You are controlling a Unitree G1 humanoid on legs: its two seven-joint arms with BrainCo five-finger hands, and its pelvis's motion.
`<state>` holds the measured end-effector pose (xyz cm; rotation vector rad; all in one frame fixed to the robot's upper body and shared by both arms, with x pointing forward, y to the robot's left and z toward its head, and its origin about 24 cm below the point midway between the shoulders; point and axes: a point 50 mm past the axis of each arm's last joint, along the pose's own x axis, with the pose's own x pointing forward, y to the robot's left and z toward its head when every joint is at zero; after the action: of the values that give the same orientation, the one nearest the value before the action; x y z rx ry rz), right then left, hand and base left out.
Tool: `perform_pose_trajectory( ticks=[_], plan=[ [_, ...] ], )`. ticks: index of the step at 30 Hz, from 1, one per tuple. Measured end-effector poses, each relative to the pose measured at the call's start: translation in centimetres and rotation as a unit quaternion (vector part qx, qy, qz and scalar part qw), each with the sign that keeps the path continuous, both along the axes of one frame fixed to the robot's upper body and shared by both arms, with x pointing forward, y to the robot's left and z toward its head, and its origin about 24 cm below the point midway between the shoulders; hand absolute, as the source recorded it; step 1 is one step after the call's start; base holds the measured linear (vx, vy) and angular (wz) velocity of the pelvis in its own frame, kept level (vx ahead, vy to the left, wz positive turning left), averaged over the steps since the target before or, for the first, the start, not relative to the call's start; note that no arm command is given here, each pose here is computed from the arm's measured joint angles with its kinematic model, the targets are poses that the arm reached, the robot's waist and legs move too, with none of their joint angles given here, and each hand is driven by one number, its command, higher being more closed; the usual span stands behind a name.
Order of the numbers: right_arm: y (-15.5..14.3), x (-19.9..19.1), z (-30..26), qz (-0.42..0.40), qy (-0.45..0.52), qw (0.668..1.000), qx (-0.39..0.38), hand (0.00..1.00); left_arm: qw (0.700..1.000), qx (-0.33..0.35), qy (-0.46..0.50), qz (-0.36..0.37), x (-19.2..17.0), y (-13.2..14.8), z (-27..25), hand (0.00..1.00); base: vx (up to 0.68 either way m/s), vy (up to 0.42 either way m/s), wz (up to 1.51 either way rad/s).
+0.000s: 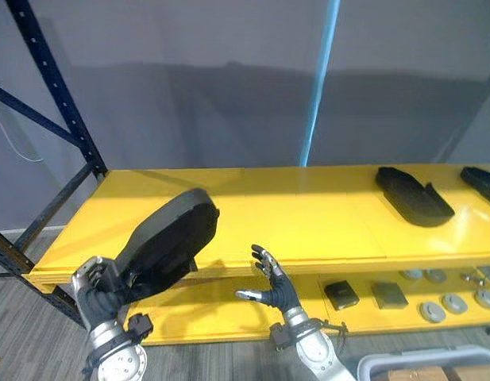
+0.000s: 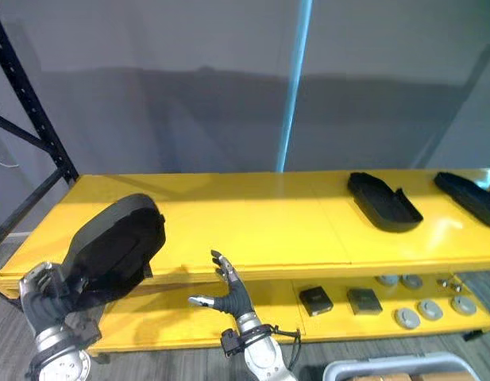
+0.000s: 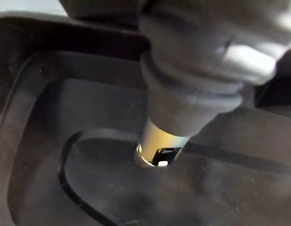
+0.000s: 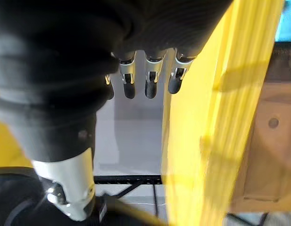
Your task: Walk over and take plastic housings, then place them on the shelf
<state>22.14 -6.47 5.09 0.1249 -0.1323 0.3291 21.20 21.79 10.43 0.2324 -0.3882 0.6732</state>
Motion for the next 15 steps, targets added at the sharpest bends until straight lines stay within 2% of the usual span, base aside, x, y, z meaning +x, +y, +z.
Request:
perform_pose_trajectory(
  ticks=[2,4,5,6,7,13,15],
  plan=[
    [-1.0,-0.6,0.3,-0.014,-0.002,1.000,0.024,0.00,0.999,-0.015,-0.015,-0.035,0.9,-0.9,0.4,1.00,0.06,-0.099,0.61],
    [-2.9,-1.2,0.4,-0.054,-0.002,0.998,0.041,0.00,0.992,-0.079,-0.034,-0.095,1.5,-1.9,0.2,1.00,0.12,-0.223,0.63],
    [-3.1,-1.2,0.5,-0.061,-0.002,0.997,0.047,0.00,0.990,-0.089,-0.037,-0.103,1.5,-2.0,0.2,1.00,0.16,-0.244,0.44],
    [-4.9,-1.5,0.4,-0.100,0.002,0.993,0.056,0.00,0.973,-0.171,-0.052,-0.148,1.7,-2.7,-0.3,1.00,0.18,-0.207,0.14],
    [-5.7,-1.4,0.4,-0.117,0.002,0.992,0.052,0.00,0.962,-0.208,-0.065,-0.165,1.7,-2.8,-0.3,1.00,0.16,-0.131,0.00],
    [-8.9,-2.6,1.9,-0.197,-0.034,0.979,0.029,0.00,0.904,-0.348,-0.125,-0.213,2.1,-2.6,-0.2,1.00,0.16,-0.052,-0.35],
    [-10.1,-3.0,2.6,-0.229,-0.049,0.972,0.015,0.00,0.891,-0.372,-0.130,-0.224,2.7,-2.9,-0.1,1.00,0.12,0.031,-0.23]
  ],
)
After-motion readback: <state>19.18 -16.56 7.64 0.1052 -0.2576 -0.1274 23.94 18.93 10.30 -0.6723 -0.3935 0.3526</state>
